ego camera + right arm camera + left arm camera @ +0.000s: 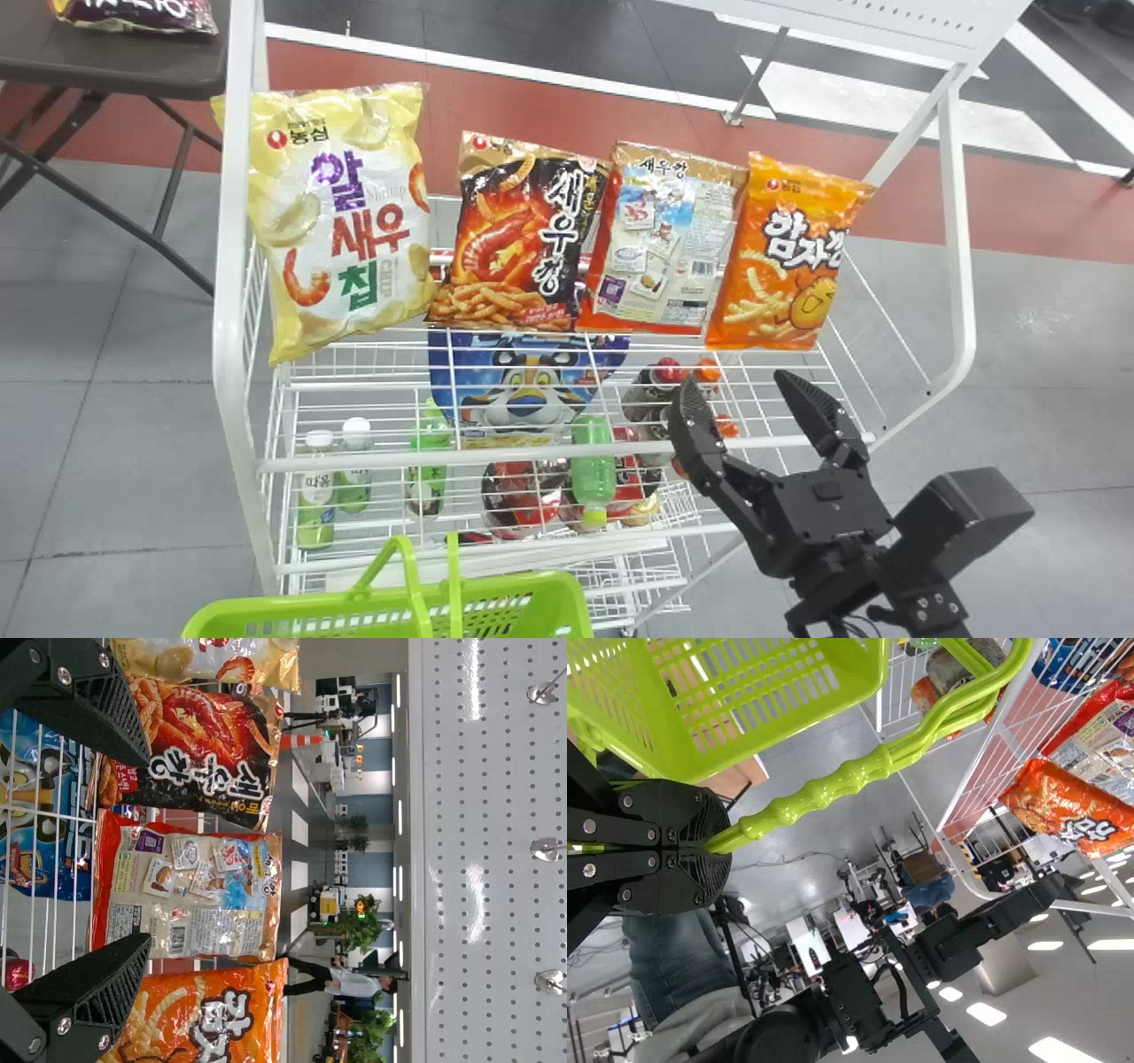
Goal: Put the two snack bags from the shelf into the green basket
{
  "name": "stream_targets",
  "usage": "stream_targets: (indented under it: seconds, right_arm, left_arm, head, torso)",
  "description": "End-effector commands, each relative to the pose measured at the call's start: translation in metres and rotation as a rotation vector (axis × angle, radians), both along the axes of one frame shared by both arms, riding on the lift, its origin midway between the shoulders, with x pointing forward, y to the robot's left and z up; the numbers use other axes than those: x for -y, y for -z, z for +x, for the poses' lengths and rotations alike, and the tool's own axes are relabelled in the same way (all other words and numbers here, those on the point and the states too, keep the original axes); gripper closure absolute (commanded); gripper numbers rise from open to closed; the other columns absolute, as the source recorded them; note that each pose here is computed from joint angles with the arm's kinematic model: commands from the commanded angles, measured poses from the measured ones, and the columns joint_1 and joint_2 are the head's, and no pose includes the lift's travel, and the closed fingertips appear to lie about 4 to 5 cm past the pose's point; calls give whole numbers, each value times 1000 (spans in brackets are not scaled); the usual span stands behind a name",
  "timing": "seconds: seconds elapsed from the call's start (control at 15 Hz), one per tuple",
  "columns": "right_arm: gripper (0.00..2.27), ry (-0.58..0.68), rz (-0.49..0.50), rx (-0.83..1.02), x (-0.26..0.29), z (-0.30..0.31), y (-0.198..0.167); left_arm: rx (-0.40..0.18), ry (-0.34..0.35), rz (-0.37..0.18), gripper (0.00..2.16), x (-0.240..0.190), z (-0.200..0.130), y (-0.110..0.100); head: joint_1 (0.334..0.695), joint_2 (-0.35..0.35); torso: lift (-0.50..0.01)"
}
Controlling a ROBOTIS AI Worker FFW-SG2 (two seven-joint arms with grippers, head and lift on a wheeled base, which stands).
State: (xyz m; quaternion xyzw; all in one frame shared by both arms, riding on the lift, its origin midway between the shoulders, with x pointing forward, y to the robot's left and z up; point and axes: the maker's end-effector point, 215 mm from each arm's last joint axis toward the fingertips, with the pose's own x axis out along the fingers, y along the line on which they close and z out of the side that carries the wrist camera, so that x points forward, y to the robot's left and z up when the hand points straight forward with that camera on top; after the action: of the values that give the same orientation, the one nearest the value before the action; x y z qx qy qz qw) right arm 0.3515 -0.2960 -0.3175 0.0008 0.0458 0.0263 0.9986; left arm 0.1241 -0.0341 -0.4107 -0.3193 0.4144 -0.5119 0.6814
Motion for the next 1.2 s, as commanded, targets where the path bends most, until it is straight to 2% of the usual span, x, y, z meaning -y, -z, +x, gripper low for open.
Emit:
stream_targets:
  seconds: [0.0, 0.67, 1.13]
  right_arm:
    - [120, -7, 10, 0, -6, 0, 0]
    - [120, -20, 46, -15, -23, 3, 6]
    - [124, -52, 61, -88, -70, 74, 47]
  left_arm:
    - [-1, 0, 0, 1814, 0, 0, 0]
    - [0, 2, -1, 1814, 0, -1, 0]
    - [-18, 9, 22, 1814, -2, -9, 6]
  head:
    - [695, -350]
    - [695, -350]
    - [695, -350]
  torso:
    - [-11]
    - [-11]
    - [-11]
